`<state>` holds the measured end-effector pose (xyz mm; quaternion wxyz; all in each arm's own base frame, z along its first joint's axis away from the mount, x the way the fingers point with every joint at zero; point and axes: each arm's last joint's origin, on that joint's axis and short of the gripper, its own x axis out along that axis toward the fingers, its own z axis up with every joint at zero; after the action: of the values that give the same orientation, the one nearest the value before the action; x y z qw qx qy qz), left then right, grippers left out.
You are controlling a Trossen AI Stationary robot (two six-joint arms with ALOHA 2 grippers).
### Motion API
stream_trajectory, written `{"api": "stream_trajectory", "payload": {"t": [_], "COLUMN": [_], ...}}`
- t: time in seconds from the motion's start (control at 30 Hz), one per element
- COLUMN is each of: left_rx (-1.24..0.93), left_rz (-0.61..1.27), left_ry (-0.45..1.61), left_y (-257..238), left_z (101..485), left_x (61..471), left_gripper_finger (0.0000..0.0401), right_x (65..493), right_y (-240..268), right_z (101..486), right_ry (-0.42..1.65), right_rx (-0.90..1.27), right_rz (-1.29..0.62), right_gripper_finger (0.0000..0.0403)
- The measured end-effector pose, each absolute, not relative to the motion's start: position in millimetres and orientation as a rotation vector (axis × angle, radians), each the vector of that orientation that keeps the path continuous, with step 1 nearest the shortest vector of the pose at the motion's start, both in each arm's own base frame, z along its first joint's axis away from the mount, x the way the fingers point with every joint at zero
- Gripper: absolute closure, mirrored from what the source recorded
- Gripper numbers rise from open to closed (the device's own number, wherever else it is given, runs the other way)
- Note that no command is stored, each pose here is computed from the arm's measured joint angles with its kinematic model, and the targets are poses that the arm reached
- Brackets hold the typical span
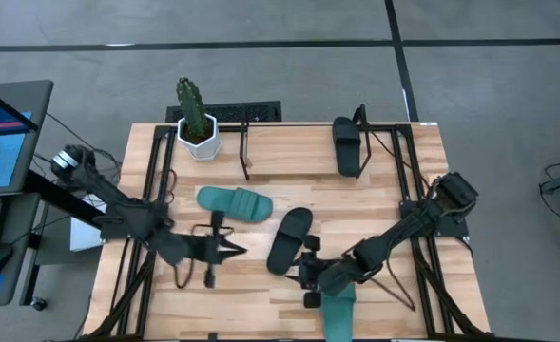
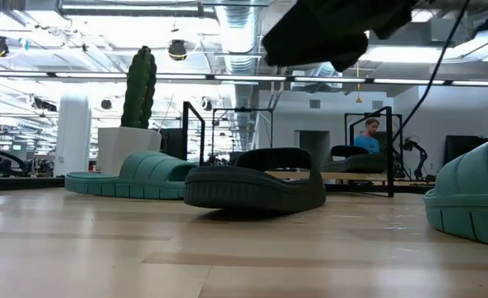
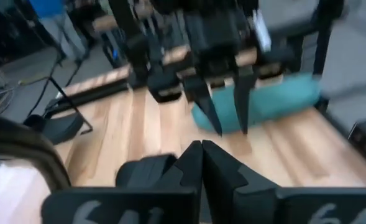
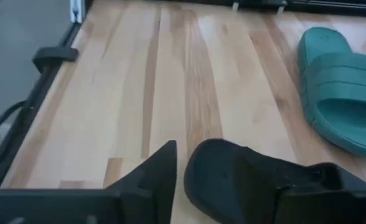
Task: Pick and place slides into the shelf
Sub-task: Put the black slide on the shelf
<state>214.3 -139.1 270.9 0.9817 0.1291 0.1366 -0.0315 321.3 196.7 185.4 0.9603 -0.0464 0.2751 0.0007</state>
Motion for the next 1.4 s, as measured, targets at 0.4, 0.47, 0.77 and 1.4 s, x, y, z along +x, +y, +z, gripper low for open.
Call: {"api": "stream_trajectory", "payload": {"t": [0.4, 0.47, 0.77, 1.4], "left_rx": [0.089, 0.095, 0.164, 0.187], "left_rz": [-0.169, -0.181, -0.249, -0.232], "left_ry": [0.055, 0.06, 0.118, 0.123], "left_y": [-127, -128, -140, -148], "left_z": [231, 229, 220, 219], "left_x": [159, 157, 144, 135], "left_gripper_finger": [0.0401, 0.0401, 0.0401, 0.0401], "right_x": [377, 386, 413, 428], "right_y": [204, 201, 184, 151], "right_z": [199, 199, 178, 146], "right_ry": [0.862, 0.927, 1.183, 1.291], "right_rx": [-0.138, -0.122, 0.023, 0.108], "right_rz": [0.039, 0.041, 0.083, 0.032], "right_gripper_finger": [0.0236, 0.0237, 0.0255, 0.0318]}}
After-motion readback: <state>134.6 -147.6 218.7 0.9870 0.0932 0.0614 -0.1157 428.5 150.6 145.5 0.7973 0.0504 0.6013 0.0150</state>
